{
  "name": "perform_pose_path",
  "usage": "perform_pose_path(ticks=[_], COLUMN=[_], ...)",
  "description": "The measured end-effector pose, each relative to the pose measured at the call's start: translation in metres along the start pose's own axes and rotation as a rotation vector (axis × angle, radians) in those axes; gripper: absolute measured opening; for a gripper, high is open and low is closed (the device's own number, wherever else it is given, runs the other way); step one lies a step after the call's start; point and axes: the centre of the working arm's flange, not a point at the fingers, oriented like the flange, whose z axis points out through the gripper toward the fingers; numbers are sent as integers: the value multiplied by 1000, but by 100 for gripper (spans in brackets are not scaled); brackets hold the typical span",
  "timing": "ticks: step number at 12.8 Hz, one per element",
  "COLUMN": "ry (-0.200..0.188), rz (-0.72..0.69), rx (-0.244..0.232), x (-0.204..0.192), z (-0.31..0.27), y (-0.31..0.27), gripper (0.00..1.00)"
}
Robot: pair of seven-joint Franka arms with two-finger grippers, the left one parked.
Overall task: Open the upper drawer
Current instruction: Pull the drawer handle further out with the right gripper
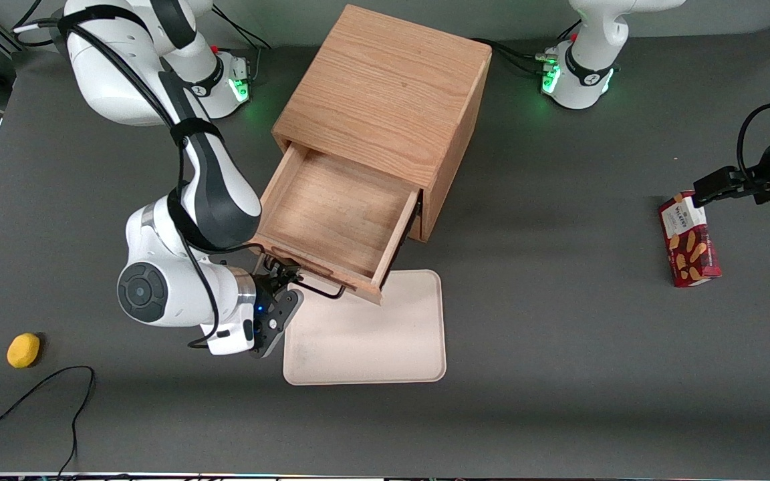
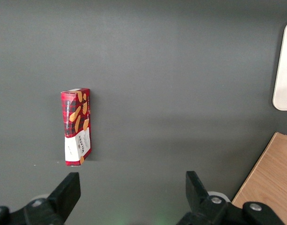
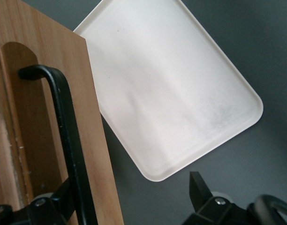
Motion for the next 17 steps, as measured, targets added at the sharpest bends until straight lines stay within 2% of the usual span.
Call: perform_pose_path(ticks=[6,17], ry=[52,82], rz=[-15,6], rx=[-39,-61], x=[5,-5], z=[-5,-3], y=[7,36], gripper=[100,100])
